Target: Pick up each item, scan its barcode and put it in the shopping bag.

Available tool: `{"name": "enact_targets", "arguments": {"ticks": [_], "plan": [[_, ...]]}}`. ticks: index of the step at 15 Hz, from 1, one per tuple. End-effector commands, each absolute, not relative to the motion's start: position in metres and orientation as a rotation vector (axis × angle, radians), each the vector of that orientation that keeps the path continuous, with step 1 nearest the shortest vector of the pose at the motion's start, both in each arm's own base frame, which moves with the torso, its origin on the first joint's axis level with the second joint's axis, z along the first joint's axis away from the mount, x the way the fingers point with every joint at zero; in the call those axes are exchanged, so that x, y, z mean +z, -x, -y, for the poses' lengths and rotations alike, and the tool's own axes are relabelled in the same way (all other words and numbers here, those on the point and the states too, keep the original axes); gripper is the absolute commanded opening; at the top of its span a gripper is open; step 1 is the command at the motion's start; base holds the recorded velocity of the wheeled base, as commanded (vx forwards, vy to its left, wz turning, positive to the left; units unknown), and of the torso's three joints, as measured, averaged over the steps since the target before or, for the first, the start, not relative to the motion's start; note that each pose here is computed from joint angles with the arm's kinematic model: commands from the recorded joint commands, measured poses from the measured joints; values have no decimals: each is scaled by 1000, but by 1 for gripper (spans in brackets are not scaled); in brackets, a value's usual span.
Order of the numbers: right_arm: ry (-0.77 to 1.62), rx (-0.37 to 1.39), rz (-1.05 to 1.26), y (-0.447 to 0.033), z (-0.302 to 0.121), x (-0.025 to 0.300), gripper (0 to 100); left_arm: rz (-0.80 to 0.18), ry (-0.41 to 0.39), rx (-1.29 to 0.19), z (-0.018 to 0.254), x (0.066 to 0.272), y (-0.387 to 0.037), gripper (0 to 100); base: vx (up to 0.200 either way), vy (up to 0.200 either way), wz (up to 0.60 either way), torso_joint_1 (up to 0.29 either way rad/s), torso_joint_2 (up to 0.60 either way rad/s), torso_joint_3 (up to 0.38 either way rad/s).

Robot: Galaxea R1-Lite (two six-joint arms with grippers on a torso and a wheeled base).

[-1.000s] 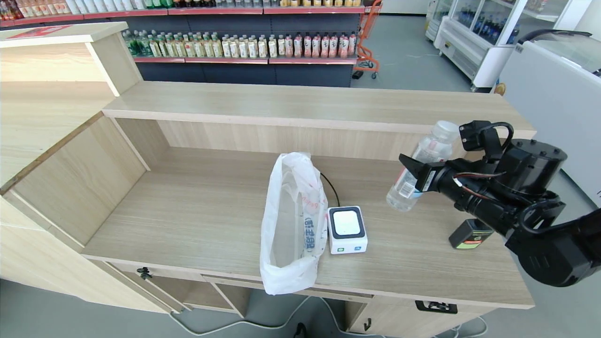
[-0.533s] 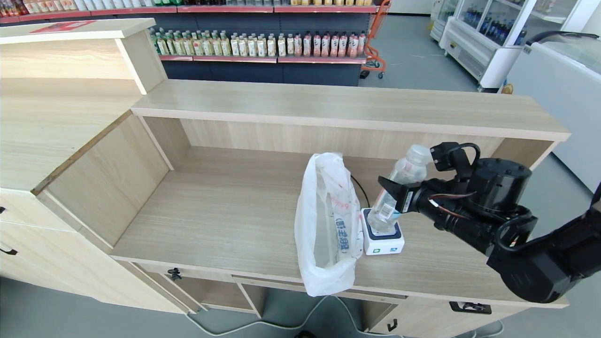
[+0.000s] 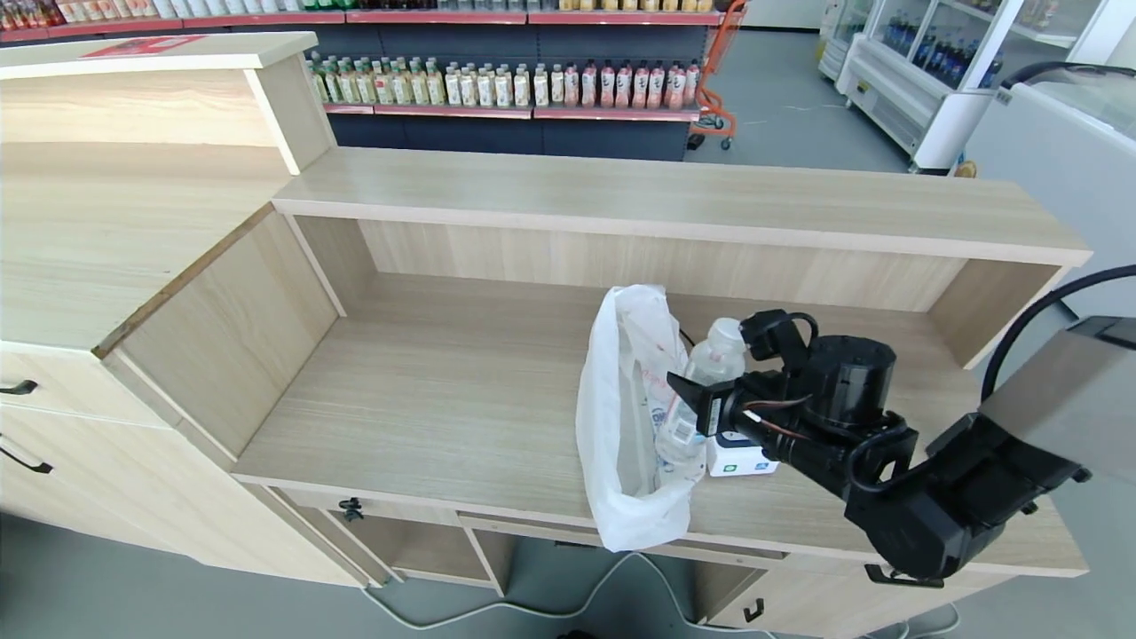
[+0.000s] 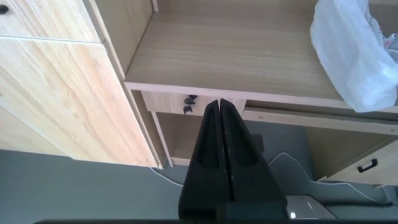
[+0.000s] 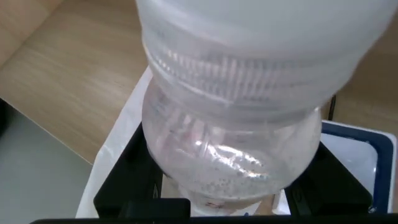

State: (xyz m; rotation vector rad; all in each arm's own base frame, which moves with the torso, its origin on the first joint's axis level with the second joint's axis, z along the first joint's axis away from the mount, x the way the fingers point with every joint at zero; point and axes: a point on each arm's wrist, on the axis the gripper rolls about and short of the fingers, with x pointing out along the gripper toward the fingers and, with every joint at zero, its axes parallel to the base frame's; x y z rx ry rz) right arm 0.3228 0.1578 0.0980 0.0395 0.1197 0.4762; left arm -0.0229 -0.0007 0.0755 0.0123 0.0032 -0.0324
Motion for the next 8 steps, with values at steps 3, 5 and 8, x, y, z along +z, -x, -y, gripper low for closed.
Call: {"name": "enact_targets", "arguments": {"ticks": [3, 5, 8], "plan": [[-30, 534, -93, -332, -187, 75, 0, -4, -12, -32, 1, 75, 23, 0, 0, 0, 0, 0, 0, 0], [6, 538, -81, -337, -190, 67, 0, -1, -12, -32, 1, 76, 23, 0, 0, 0, 0, 0, 0, 0], [31, 546, -72, -344, -197, 50, 0, -1, -12, -31, 1, 76, 23, 0, 0, 0, 0, 0, 0, 0]]}}
